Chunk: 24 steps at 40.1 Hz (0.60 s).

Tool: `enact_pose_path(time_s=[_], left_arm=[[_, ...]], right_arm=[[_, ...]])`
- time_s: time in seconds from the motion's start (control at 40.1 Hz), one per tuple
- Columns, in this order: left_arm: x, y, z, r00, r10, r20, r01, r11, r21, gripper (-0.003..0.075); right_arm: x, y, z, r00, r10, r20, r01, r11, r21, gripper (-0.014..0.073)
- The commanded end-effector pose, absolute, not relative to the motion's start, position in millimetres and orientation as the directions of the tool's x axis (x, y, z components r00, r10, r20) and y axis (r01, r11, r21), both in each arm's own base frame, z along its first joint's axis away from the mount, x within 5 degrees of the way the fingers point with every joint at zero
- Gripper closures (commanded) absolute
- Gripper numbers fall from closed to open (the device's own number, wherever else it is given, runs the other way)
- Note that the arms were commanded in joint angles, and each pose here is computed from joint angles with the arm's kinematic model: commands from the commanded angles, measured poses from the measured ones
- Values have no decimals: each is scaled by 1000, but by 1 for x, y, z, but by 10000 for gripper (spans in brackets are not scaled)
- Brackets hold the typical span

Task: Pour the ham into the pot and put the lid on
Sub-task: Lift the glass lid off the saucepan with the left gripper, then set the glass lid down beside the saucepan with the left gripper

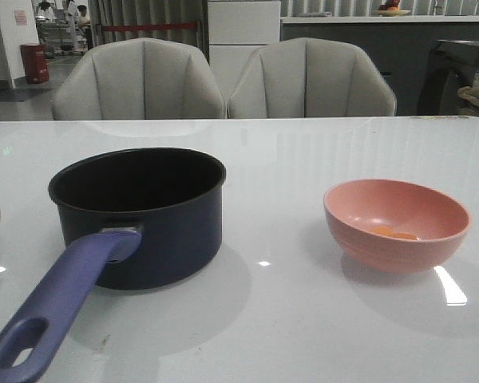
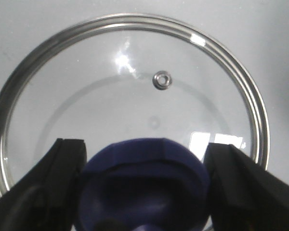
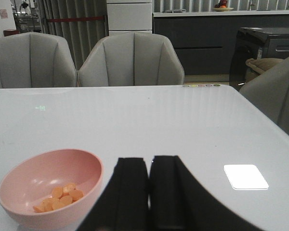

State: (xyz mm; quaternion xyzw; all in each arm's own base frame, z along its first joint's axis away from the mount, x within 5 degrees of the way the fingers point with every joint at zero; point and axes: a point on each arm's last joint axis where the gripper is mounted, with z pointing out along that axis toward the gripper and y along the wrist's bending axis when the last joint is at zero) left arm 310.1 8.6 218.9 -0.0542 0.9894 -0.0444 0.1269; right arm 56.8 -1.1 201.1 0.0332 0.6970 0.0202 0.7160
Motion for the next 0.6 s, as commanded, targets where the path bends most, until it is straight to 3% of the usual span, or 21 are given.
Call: enact_pose_path(time_s=[0.0,0.574], left_arm=[[313,8,229,-940,-134,-313,-101,988,-119,575],[310,8,209,-948,-139,-287,-110,987,-114,572]], right_arm=[[55,-1,206,120,64,-991,17,998,67,429],[55,-1,206,120,64,-991,17,998,67,429]])
